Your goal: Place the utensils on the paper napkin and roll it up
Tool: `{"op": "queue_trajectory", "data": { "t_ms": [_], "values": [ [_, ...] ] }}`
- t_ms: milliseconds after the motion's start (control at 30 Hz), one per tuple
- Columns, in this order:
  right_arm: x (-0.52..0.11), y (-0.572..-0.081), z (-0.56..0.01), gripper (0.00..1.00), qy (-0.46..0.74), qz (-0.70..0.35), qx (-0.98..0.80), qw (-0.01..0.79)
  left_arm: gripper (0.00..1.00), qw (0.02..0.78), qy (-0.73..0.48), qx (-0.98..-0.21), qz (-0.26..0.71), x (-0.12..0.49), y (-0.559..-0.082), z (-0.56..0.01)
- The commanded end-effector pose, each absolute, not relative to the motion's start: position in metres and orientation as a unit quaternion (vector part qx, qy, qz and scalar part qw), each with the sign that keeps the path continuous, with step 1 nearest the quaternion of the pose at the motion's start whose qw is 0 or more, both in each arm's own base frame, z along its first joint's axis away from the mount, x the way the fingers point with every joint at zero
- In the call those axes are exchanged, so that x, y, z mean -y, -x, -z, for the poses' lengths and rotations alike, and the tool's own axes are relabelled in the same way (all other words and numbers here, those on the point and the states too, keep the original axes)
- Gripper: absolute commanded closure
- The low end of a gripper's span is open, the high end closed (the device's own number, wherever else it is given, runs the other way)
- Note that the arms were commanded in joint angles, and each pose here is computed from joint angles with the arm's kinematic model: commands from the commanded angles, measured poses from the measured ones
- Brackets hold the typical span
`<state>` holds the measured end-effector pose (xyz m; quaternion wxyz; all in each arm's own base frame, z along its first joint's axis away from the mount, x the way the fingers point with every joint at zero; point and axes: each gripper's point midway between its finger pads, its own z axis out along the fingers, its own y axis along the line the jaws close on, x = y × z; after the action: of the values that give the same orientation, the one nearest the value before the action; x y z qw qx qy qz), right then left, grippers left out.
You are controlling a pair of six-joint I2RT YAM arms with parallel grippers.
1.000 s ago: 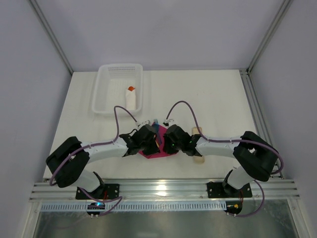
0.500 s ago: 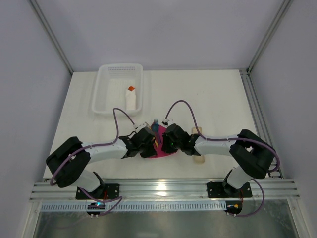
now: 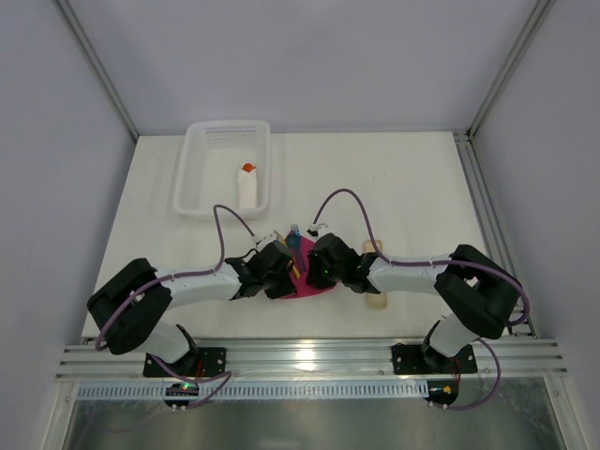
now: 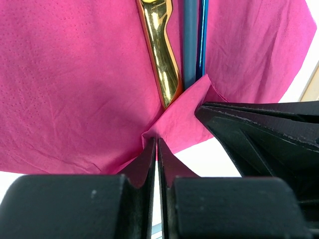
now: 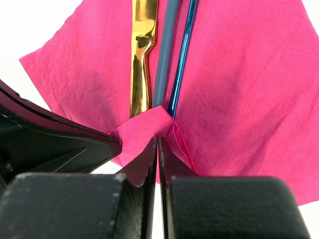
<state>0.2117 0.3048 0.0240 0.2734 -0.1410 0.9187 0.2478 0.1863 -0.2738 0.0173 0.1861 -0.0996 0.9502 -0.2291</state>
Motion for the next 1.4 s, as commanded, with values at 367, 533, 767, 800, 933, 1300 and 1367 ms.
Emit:
{"op": "queue_trajectory", "data": {
  "t_ms": [367,533,767,800,933,1300,1367],
  "values": [
    [-0.309,-0.222,-0.028,0.95,0.133,-0.258,-0.911,0.293,0.98,0.224,0.118,-0.946,0.202,0.251,-0.188,-0.020],
    [-0.306,-0.221,-0.025,0.95,0.132,-0.256,-0.913,0.291,0.96,0.236,0.108,-0.943,0.211,0.251,-0.189,-0.028],
    [-0.304,-0.218,-0.026,0.95,0.129,-0.262,-0.911,0.292,0.90,0.248,0.058,-0.935,0.246,0.272,-0.196,-0.048],
    [-0.304,-0.218,-0.027,0.95,0.131,-0.263,-0.909,0.294,0.90,0.253,0.050,-0.932,0.256,0.279,-0.200,-0.054],
    [-0.308,-0.213,-0.033,0.95,0.138,-0.280,-0.905,0.290,0.90,0.249,0.036,-0.928,0.274,0.295,-0.205,-0.058],
    [-0.294,-0.207,-0.046,0.95,0.117,-0.322,-0.896,0.283,0.91,0.241,0.032,-0.934,0.260,0.308,-0.217,-0.040],
    [-0.289,-0.206,-0.050,0.95,0.118,-0.335,-0.891,0.282,0.91,0.238,0.033,-0.936,0.258,0.307,-0.218,-0.036]
  ]
}}
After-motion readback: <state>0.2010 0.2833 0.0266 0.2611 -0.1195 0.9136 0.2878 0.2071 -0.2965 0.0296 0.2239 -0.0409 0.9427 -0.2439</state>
